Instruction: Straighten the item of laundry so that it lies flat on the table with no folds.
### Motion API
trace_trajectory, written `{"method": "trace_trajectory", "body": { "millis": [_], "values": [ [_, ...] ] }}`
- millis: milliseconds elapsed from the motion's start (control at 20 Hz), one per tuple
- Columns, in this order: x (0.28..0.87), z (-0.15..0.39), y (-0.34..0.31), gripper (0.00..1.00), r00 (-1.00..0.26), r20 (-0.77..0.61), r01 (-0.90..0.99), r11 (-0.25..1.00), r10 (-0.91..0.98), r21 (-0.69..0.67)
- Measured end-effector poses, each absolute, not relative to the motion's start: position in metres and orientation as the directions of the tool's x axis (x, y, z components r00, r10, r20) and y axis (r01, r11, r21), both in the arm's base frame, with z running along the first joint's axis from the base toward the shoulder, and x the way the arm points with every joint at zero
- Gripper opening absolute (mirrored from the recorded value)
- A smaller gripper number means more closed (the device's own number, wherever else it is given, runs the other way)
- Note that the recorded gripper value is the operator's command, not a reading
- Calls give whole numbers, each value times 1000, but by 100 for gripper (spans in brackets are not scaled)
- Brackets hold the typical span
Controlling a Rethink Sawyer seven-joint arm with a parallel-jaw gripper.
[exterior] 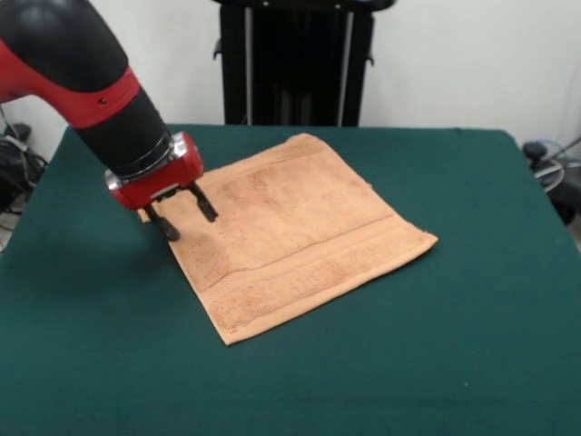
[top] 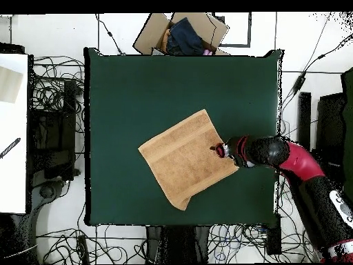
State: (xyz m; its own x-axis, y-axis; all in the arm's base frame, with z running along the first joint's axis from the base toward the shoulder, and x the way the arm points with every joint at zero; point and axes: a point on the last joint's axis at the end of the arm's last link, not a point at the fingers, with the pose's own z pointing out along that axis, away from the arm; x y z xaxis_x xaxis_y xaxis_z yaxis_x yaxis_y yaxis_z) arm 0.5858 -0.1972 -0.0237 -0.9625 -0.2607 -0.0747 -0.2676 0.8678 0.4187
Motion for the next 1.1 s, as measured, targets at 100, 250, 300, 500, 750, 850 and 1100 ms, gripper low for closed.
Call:
{"method": "trace_trajectory", "body": {
  "millis": [100, 250, 300, 500, 750, 850, 1100],
  "values": [
    [594, -25, -203, 100, -962, -71, -268, 870, -263, 413],
    [605, -27, -214, 100, -963, -66, -264, 873, -261, 410],
    [609, -30, -219, 100, -963, -64, -265, 872, -263, 411],
    [621, -37, -233, 100, -960, -55, -271, 868, -274, 415],
    [631, -43, -246, 100, -953, -51, -290, 860, -297, 420],
    [633, -44, -248, 100, -952, -52, -295, 858, -302, 421],
    [638, -48, -252, 100, -954, -54, -289, 859, -294, 423]
  ]
}}
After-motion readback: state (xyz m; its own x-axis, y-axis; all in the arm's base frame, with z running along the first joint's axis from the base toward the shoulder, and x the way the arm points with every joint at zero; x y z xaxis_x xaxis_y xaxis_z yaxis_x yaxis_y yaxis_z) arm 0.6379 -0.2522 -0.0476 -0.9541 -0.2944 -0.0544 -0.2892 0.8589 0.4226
